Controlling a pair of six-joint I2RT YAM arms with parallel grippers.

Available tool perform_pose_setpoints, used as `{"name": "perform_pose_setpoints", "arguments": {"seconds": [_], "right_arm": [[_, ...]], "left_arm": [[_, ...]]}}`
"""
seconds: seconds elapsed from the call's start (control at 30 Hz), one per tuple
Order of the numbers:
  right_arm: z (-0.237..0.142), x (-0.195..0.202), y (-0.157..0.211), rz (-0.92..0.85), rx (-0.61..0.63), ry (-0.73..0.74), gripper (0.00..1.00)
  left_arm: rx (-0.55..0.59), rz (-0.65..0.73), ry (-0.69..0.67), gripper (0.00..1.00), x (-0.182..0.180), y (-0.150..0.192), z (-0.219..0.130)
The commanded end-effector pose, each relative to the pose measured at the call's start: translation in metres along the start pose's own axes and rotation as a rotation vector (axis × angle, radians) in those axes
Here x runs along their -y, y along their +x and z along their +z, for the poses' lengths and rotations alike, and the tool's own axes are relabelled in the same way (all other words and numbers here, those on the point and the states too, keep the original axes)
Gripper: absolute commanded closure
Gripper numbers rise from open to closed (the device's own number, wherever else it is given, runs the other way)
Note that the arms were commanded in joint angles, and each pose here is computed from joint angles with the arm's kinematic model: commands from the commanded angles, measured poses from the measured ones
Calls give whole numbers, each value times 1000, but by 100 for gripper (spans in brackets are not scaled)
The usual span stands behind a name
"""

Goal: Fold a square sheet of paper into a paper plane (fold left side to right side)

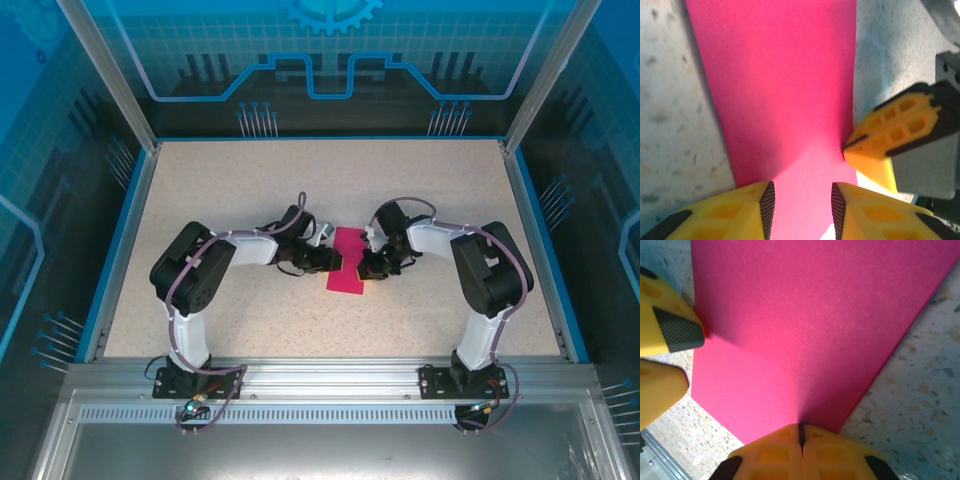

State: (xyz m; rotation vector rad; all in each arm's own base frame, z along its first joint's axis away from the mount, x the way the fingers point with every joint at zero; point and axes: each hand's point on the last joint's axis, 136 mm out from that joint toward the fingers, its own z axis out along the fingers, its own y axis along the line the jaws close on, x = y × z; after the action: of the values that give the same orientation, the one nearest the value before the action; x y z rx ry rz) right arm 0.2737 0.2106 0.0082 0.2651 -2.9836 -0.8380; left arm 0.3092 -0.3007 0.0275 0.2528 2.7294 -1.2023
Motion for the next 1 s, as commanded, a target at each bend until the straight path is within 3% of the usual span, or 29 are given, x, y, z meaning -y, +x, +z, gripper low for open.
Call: {"name": "perform_pose_setpoints", "arguments": {"seconds": [0.0,0.8,0.97], "right_arm": [[14,53,37,95,-133,202,95],[12,55,36,86,-136,212,95],[8,47,27,57,-107,175,95]], "left_arm": [[-127,-14,-17,61,-7,43,-4],[-195,1,-23,60,-8,94,-7],[-151,23,20,59,7,90,-18]]}}
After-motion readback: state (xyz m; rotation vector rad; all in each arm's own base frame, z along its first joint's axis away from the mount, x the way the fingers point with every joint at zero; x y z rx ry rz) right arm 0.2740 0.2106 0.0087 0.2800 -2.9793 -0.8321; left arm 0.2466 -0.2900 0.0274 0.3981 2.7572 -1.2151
